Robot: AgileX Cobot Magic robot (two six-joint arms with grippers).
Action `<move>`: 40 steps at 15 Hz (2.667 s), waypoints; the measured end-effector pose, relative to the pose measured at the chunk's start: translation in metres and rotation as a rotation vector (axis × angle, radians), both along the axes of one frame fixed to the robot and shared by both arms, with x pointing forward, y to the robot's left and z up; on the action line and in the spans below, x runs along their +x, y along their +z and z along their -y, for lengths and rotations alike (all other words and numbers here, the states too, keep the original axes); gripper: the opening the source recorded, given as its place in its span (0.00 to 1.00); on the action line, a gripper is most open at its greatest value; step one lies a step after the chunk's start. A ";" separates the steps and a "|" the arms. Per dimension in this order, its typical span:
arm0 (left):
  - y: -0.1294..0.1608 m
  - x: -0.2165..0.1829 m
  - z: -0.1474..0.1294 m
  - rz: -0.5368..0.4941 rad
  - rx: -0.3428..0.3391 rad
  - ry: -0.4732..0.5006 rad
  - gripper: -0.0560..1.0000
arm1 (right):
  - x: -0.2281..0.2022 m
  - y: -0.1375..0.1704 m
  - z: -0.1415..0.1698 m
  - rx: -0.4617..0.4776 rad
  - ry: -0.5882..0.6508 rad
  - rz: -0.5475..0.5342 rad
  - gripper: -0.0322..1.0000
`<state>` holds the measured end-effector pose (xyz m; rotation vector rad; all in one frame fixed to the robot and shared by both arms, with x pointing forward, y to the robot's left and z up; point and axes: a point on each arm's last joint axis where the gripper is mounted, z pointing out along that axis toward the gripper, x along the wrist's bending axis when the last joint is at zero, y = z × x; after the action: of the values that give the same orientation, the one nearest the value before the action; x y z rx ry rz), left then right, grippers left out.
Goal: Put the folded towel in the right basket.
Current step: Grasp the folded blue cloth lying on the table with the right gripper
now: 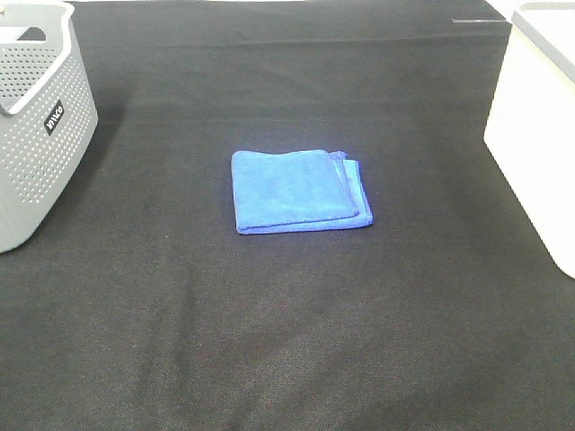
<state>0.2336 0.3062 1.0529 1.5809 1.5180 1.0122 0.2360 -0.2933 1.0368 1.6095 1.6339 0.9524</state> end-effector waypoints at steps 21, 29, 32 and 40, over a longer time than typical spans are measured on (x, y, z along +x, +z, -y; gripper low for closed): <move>0.000 0.000 0.000 0.000 0.000 0.000 0.99 | 0.000 0.000 0.000 0.000 0.000 0.000 0.97; 0.000 0.000 0.000 0.000 0.000 0.000 0.99 | 0.000 0.000 0.000 0.000 0.000 0.000 0.97; 0.000 0.000 0.000 0.000 0.000 0.000 0.99 | 0.000 0.000 0.000 0.000 0.000 0.000 0.97; 0.000 0.000 0.000 0.000 0.000 0.000 0.99 | 0.000 0.000 0.000 0.000 0.000 0.000 0.97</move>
<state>0.2336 0.3062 1.0529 1.5809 1.5180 1.0122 0.2360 -0.2933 1.0368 1.6095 1.6339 0.9524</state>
